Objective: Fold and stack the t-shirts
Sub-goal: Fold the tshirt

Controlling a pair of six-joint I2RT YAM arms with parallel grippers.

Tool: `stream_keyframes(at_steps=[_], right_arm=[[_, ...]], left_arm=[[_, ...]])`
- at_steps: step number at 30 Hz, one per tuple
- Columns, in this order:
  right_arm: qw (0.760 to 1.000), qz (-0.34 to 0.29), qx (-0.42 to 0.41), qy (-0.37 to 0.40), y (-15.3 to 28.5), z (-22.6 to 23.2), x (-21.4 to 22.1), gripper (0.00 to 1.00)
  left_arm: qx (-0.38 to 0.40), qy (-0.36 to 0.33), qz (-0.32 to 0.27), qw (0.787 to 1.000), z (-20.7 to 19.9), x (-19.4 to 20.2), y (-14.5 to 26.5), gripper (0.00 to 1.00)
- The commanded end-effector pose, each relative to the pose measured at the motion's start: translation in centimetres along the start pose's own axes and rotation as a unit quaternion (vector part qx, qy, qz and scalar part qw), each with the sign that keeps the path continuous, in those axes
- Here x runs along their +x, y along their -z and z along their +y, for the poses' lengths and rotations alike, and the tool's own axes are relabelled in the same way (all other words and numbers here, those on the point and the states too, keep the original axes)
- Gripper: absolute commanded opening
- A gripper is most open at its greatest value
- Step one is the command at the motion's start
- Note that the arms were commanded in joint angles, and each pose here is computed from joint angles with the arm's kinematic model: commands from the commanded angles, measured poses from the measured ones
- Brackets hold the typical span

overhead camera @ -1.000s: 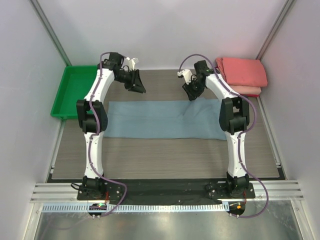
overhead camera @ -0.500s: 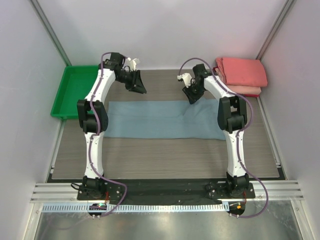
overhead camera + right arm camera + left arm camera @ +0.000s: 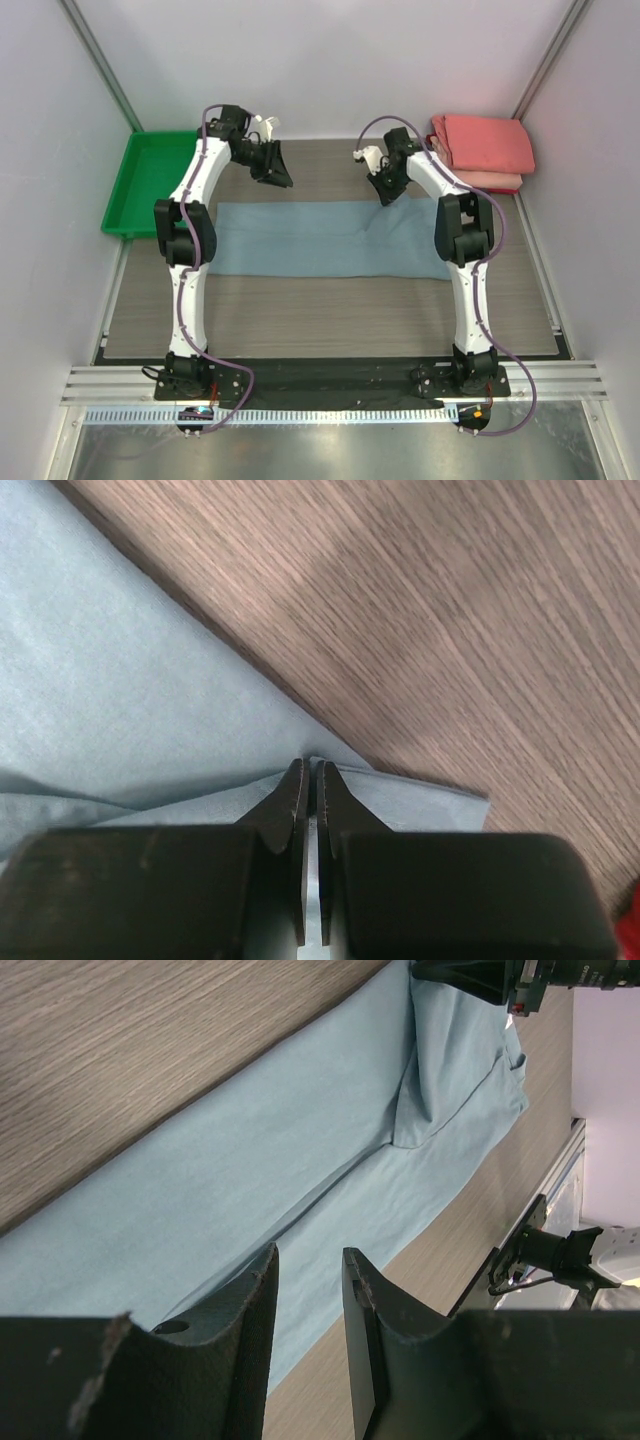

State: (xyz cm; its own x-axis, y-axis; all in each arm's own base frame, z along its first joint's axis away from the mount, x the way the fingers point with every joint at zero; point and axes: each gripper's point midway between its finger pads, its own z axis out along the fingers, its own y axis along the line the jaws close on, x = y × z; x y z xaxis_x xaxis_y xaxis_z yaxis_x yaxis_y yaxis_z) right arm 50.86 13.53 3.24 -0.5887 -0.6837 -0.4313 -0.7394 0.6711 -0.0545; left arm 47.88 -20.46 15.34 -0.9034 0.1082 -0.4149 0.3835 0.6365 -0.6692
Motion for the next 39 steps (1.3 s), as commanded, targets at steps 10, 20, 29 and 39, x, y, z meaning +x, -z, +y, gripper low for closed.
stream_keyframes(at_steps=[10, 20, 29, 39], right_arm=[[0.997, -0.039, 0.065, 0.008, 6.7, -1.0, -2.2, 0.01], [0.996, -0.050, 0.065, -0.015, 11.5, 1.9, -0.1, 0.02], [0.999, -0.024, 0.029, -0.040, 12.2, 6.6, 5.0, 0.30], [0.999, -0.043, 0.009, -0.014, 8.8, 4.0, 0.5, 0.34]], left_arm=[[0.020, -0.027, -0.011, 0.999, -1.7, -1.0, 0.1, 0.33], [0.033, -0.028, -0.001, 0.999, -2.2, -0.5, -0.4, 0.33], [0.063, -0.028, 0.016, 0.997, -3.5, 0.1, -2.7, 0.33], [0.054, -0.041, 0.022, 0.997, -4.1, 0.6, -2.4, 0.34]])
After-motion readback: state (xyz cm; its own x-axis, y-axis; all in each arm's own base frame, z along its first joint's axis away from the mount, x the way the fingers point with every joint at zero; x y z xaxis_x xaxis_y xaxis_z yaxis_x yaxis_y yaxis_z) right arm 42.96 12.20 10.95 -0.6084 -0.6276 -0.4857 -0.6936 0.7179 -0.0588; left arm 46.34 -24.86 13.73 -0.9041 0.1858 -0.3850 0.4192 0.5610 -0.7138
